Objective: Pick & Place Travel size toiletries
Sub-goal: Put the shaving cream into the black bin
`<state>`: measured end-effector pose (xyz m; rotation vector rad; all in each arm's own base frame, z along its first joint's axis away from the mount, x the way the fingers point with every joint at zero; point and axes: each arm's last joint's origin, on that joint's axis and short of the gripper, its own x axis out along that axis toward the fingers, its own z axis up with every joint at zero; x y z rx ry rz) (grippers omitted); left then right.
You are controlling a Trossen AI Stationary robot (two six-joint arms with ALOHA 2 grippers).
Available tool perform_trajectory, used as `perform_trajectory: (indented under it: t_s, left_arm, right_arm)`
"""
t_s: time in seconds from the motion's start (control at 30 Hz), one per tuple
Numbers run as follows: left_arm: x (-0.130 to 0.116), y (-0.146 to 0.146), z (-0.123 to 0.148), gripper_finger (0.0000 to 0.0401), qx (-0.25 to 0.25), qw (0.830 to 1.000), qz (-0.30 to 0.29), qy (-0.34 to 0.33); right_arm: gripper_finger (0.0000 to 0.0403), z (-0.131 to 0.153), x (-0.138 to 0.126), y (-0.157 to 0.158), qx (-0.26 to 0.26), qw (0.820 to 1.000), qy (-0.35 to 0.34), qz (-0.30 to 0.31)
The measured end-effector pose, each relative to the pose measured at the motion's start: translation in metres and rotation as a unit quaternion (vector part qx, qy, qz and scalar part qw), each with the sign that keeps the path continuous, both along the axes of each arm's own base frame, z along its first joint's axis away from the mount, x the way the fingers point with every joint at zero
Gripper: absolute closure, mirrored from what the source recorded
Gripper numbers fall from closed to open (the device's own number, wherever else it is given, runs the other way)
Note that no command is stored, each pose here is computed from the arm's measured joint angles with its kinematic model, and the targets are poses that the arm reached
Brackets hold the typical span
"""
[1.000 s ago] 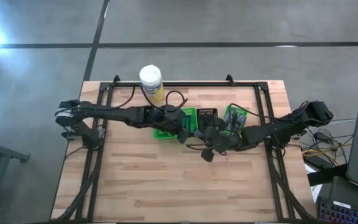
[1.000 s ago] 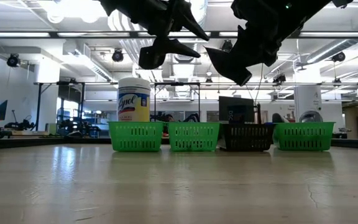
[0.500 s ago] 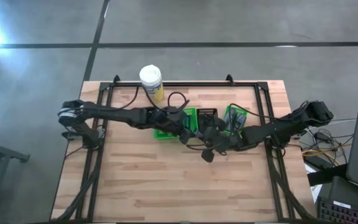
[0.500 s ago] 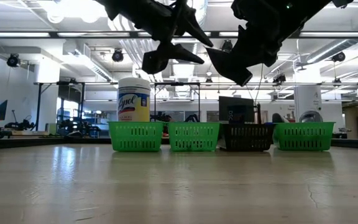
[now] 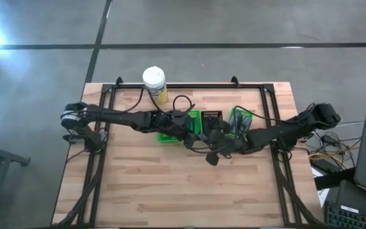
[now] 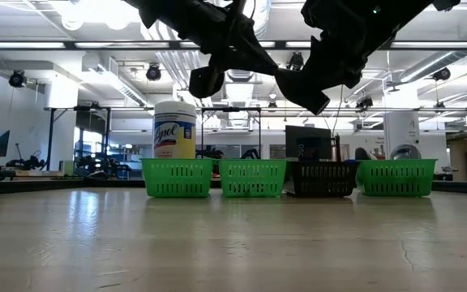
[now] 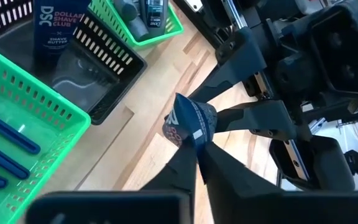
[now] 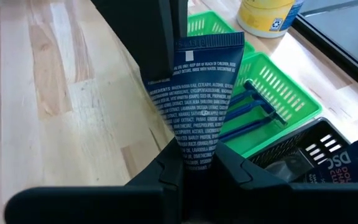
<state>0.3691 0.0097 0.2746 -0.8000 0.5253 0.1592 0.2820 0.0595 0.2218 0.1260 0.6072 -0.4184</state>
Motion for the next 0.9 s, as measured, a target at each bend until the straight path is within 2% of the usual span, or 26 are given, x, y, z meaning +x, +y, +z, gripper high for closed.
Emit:
perform_trajectory:
  t_s: [0.1,0.37,0.53,0.7,0.8,0.9]
  left_arm:
    - [0.0,0.0,0.0,0.0394,0.004,1.0,0.004,0.001]
    - [-0.001,0.001,0.0,0.0398,0.031,1.0,-0.004,0.003]
    - [-0.002,0.001,-0.003,0.0399,0.058,0.998,-0.022,0.016]
    - [-0.006,0.003,-0.002,0.04,0.127,0.989,-0.053,0.061]
    - [-0.008,0.0,0.004,0.04,0.181,0.975,-0.1,0.08]
    - [-0.008,-0.008,0.01,0.04,0.25,0.95,-0.174,0.075]
  right_arm:
    - [0.0364,0.0,0.0,0.0,-0.001,1.0,0.0,0.0]
    - [0.0352,0.0,0.0,0.0,-0.016,1.0,0.007,0.014]
    - [0.0288,0.003,-0.004,0.001,0.011,0.999,0.019,0.05]
    - [0.0206,0.016,-0.016,0.0,0.018,0.998,0.024,0.062]
    - [0.0169,0.031,-0.021,-0.006,0.021,0.995,0.027,0.09]
    - [0.0152,0.045,-0.019,-0.011,0.038,0.988,0.032,0.146]
